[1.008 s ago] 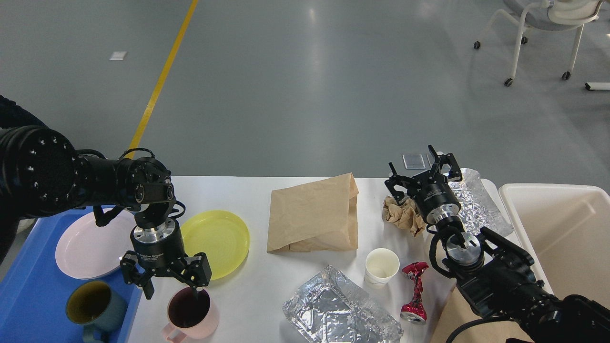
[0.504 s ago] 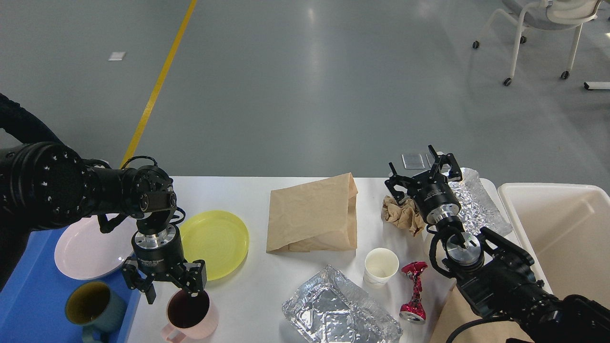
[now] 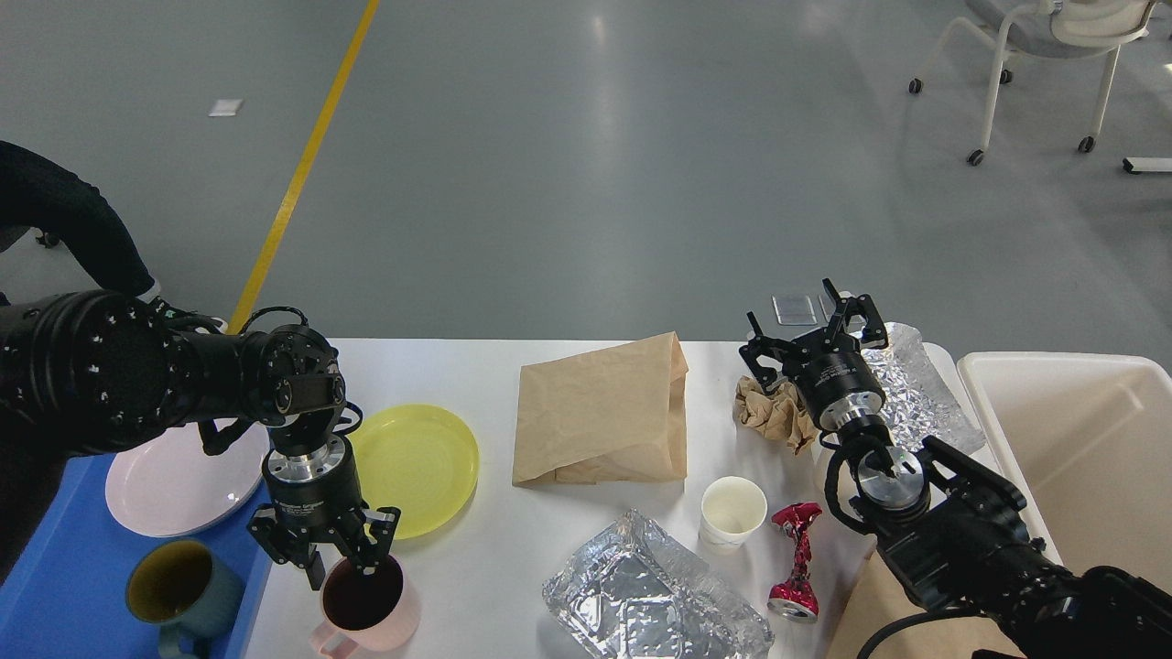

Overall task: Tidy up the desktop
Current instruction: 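Grasp the pink mug with the left gripper and lift it, then carry the pink mug onto the blue tray and lower it, then open the left gripper and lift it away from the mug, then move the left gripper to the edge of the yellow plate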

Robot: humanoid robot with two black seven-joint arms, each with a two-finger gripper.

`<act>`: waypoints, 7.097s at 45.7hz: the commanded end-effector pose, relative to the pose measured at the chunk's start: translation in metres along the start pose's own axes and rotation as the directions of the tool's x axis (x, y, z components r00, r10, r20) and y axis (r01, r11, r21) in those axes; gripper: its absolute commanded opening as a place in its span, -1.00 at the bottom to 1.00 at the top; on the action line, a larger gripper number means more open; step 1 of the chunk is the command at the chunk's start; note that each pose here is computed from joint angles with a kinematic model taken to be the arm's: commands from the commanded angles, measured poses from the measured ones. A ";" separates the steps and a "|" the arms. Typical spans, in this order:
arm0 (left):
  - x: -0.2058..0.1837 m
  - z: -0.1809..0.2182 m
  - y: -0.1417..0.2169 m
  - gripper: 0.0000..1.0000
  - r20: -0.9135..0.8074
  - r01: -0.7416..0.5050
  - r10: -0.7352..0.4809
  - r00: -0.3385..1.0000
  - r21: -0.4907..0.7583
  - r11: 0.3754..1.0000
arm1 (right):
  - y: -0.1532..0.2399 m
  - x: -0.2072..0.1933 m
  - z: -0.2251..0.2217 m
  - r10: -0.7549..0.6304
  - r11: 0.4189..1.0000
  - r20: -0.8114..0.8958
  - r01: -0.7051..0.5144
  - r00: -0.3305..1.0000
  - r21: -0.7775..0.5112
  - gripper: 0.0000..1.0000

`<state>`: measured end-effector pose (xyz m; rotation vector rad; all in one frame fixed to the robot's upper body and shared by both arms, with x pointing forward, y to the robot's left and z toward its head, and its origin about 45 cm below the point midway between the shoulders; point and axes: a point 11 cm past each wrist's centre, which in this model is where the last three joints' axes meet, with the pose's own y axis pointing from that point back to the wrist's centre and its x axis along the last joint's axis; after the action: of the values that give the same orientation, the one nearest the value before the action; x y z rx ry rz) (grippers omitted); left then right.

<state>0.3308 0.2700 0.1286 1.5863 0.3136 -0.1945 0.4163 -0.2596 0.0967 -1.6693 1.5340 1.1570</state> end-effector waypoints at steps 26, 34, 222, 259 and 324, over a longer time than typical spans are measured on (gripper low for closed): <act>0.002 0.022 0.039 -1.00 0.021 -0.041 0.043 0.999 -0.078 0.996 | 0.000 0.000 0.000 0.000 1.000 0.000 0.000 1.000 0.000 1.00; 0.002 0.009 0.077 -1.00 -0.045 -0.096 0.089 0.995 -0.186 0.978 | 0.000 0.000 0.000 0.000 1.000 0.000 0.000 1.000 0.000 1.00; 0.035 -0.154 0.199 0.74 -0.336 -0.503 0.456 0.824 -0.063 0.862 | 0.000 0.000 0.000 0.000 1.000 0.000 0.000 1.000 0.000 1.00; 0.066 -0.073 0.064 0.87 -0.128 -0.428 0.444 0.887 0.134 0.894 | 0.000 0.000 0.000 0.000 1.000 0.000 0.000 1.000 0.000 1.00; 0.074 -0.091 0.018 0.87 -0.312 -0.511 0.502 0.807 0.057 0.857 | 0.000 0.000 0.000 0.000 1.000 0.000 0.000 1.000 0.000 1.00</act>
<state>0.3998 0.3711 0.1293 1.6378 0.1250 0.4741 0.4163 -0.2596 0.0967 -1.6694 1.5341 1.1571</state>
